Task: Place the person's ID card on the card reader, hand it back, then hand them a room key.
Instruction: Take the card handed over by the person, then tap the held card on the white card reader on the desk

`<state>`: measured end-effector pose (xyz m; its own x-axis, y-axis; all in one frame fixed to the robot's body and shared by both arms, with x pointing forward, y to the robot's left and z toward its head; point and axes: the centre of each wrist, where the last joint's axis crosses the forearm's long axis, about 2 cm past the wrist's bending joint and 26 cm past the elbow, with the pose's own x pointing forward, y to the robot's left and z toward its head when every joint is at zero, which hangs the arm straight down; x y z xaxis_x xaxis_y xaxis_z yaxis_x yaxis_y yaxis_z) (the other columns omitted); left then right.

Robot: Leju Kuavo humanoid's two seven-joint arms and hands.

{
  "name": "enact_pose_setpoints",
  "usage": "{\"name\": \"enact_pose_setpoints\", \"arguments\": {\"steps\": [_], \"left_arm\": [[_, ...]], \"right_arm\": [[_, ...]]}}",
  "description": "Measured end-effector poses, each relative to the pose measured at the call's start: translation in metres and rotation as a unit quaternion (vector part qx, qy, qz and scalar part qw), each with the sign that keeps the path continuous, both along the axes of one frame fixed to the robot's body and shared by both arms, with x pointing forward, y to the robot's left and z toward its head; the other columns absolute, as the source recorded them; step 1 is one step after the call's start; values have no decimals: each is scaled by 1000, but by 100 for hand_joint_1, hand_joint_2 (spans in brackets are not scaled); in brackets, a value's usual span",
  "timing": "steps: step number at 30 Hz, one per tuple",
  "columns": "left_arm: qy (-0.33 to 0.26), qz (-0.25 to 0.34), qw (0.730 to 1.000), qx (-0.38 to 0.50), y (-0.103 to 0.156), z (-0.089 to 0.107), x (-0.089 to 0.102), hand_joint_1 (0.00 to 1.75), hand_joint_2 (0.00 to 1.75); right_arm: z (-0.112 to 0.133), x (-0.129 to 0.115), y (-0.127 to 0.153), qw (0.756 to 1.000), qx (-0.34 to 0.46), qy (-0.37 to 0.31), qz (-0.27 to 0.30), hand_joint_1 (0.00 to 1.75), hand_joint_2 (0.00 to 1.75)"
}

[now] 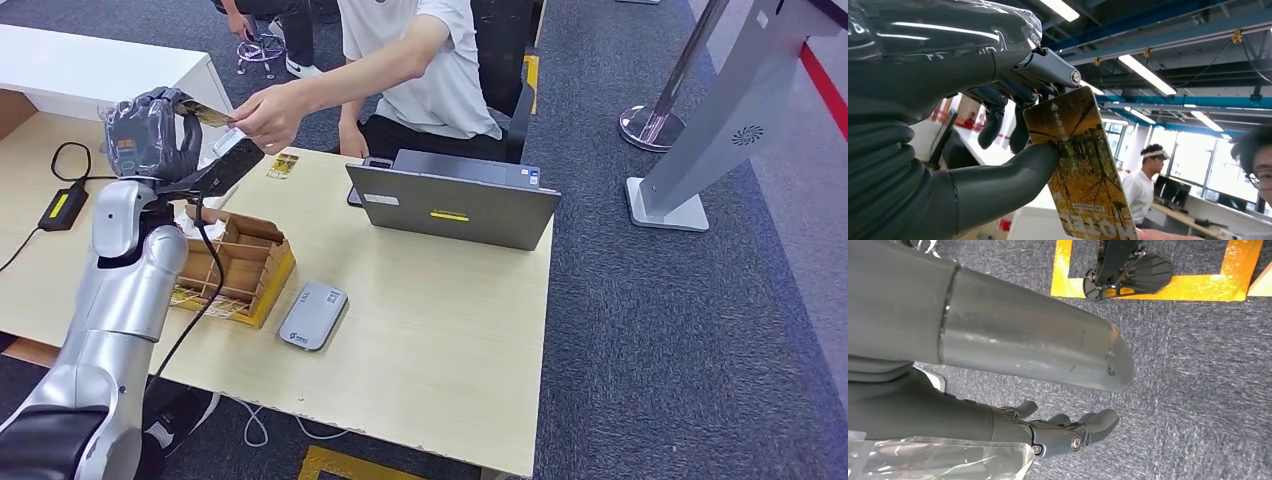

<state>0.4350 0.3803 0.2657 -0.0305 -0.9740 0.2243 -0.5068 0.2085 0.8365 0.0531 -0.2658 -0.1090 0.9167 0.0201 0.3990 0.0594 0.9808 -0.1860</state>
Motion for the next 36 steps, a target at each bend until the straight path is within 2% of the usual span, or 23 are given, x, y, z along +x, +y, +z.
{"name": "enact_pose_setpoints", "arguments": {"steps": [7, 12, 15, 18, 22, 26, 28, 32, 36], "left_arm": [[-6, 41, 994, 102, 5, 33, 19, 175, 175], [-19, 40, 989, 139, -2, 35, 21, 175, 175], [-18, 6, 991, 133, -16, 20, 13, 175, 175], [10, -34, 990, 138, -41, -5, -2, 175, 175], [110, -94, 979, 144, -80, -40, -24, 175, 175], [226, -146, 952, 150, -117, -73, -45, 175, 175], [264, -162, 938, 153, -129, -83, -49, 175, 175], [293, -175, 925, 165, -140, -94, -53, 175, 175], [329, -161, 918, 152, -144, -106, -51, 175, 175]], "right_arm": [[0, -1, 1, 1000, 6, 6, 6, 0, 0], [0, -1, 3, 1000, 7, 8, 14, 0, 0], [0, -1, 5, 1000, 9, 10, 11, 0, 0], [0, -1, 6, 1000, 10, 10, 3, 0, 0], [0, -2, 7, 1000, 8, 12, -12, 0, 0], [0, -3, 7, 1000, 7, 15, -23, 0, 0], [0, -4, 7, 999, 5, 20, -24, 0, 0], [0, -4, 7, 999, 2, 24, -23, 0, 0], [0, -4, 8, 999, -4, 33, -12, 0, 0]]}}
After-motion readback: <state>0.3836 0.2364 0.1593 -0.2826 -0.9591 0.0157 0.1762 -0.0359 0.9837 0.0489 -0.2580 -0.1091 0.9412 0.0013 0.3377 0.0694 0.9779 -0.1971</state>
